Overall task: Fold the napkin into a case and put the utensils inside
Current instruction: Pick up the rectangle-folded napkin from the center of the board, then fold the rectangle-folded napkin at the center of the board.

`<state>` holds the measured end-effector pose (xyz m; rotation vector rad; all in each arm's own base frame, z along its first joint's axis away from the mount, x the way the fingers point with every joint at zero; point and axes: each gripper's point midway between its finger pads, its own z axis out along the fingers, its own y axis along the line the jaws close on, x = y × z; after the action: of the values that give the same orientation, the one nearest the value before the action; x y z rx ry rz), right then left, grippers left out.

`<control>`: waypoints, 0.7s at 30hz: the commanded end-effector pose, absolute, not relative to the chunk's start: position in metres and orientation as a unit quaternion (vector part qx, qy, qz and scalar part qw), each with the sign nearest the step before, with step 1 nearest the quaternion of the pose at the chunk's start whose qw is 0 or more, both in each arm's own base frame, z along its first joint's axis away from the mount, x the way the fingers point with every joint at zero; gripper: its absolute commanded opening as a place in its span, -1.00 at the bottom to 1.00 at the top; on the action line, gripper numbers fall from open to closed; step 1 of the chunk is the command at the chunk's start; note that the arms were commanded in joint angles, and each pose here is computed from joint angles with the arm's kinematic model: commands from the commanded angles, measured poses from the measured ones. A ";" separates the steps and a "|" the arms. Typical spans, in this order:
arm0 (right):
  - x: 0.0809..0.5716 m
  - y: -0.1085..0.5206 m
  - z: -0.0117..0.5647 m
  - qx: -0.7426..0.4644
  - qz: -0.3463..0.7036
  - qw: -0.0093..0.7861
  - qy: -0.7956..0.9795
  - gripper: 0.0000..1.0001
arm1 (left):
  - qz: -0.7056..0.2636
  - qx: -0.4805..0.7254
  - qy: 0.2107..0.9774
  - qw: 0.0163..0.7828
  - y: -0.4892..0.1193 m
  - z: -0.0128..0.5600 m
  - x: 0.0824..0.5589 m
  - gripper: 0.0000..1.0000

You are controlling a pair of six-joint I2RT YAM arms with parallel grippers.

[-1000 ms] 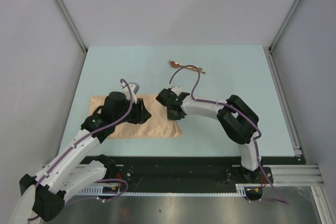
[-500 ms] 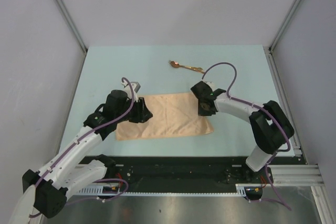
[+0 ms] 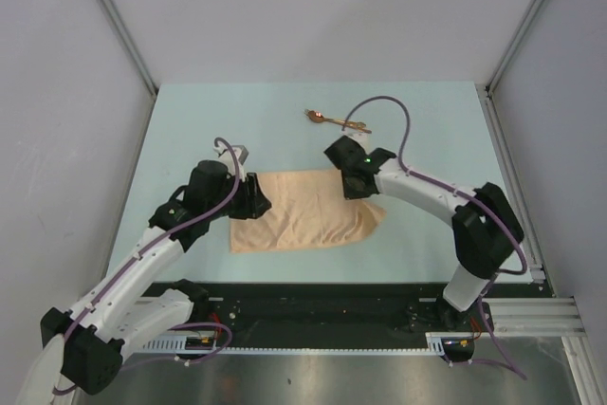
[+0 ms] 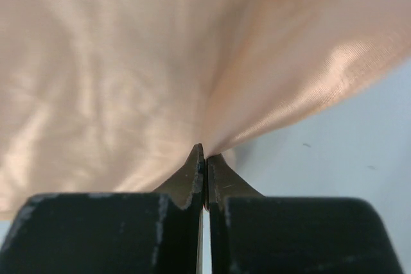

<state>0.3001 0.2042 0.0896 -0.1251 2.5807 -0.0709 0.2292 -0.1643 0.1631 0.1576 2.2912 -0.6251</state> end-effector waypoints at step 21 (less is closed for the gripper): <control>0.272 0.462 0.107 -0.101 0.228 0.204 0.947 -1.00 | -0.097 -0.070 0.892 0.436 -0.083 0.194 0.241 0.22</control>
<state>0.2756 0.4351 0.0833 -0.2897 2.6791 0.5068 0.2380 -0.0881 0.1816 -0.1350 2.2566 -0.2507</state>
